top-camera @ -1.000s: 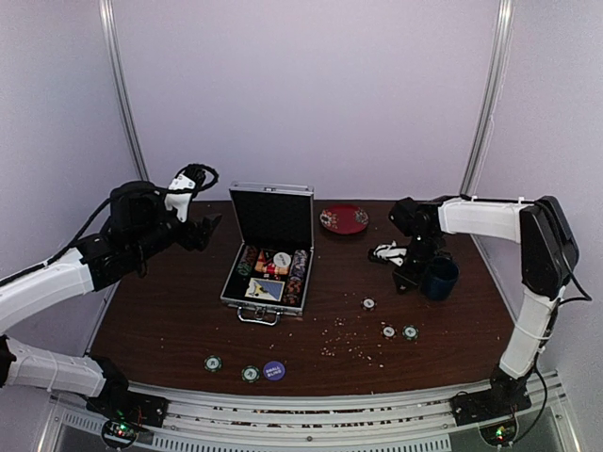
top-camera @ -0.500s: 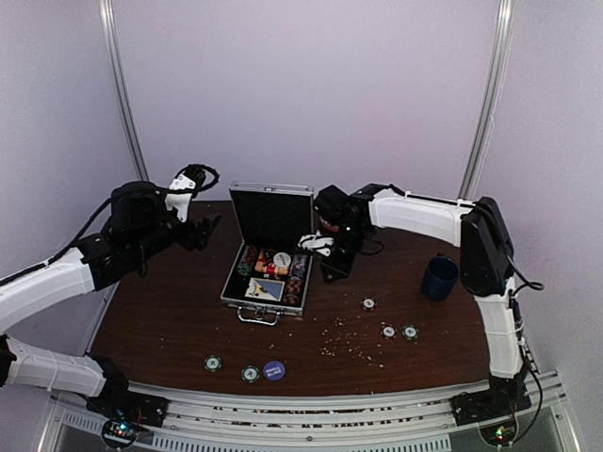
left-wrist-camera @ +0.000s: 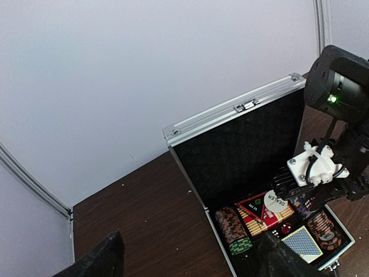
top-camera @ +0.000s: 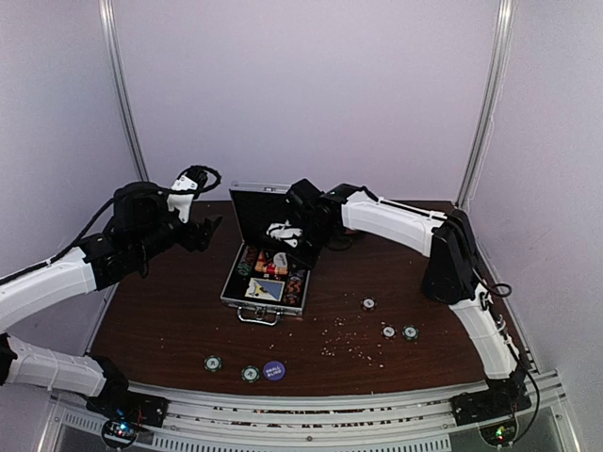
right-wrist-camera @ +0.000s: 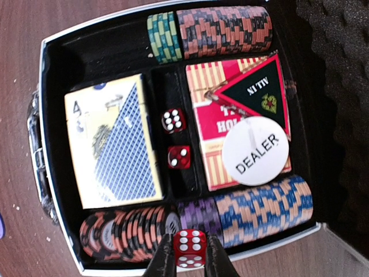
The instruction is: Pack up texas hold em set
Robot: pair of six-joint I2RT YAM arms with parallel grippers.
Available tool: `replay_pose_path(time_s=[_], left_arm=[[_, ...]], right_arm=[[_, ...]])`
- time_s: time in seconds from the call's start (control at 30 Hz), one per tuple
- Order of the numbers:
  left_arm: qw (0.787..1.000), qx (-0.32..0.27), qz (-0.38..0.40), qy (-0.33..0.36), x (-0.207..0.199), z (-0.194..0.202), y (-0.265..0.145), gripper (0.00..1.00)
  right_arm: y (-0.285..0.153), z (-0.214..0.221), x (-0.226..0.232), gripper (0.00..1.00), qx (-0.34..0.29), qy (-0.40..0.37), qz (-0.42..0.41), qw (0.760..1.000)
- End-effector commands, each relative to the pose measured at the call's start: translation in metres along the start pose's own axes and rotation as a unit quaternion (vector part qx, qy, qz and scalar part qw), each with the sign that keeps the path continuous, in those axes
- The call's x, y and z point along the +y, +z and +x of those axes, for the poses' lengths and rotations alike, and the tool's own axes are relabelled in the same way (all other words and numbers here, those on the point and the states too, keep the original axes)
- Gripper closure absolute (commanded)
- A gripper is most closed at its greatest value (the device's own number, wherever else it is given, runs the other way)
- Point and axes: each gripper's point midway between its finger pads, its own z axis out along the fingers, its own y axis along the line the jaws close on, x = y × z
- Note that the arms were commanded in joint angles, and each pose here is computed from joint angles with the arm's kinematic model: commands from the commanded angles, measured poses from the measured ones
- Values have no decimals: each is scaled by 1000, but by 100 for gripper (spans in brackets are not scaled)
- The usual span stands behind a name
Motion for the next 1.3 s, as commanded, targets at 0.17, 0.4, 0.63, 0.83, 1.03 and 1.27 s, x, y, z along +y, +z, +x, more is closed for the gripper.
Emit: replay_pose_path(time_s=[0.17,0.4,0.63,0.83,1.03,1.27], left_arm=[[1000,-24,-3,-3,4,-16,-1,18],[1000,-25,-3,-3,4,-17,-2,18],[1000,-25,-3,-3,5,-17,-2,18],[1000,-26,-4,-3,5,-17,-2,18],[1000,-26,-5,-2,5,-17,-2,18],[1000,-16,-10,-1,5,-10,2,18]], right_arm=[[19,-21,-2,92,-39,24,-5,999],[28,-17,1,91,-32,21,-15,999],[33,-16,4,86,-30,18,-14,999],[25,-23,1,74,-38,17,-3,999],[8,-33,2,71,-53,14,2,999],[-42,-34,14,71,-65,-6,-2,998]])
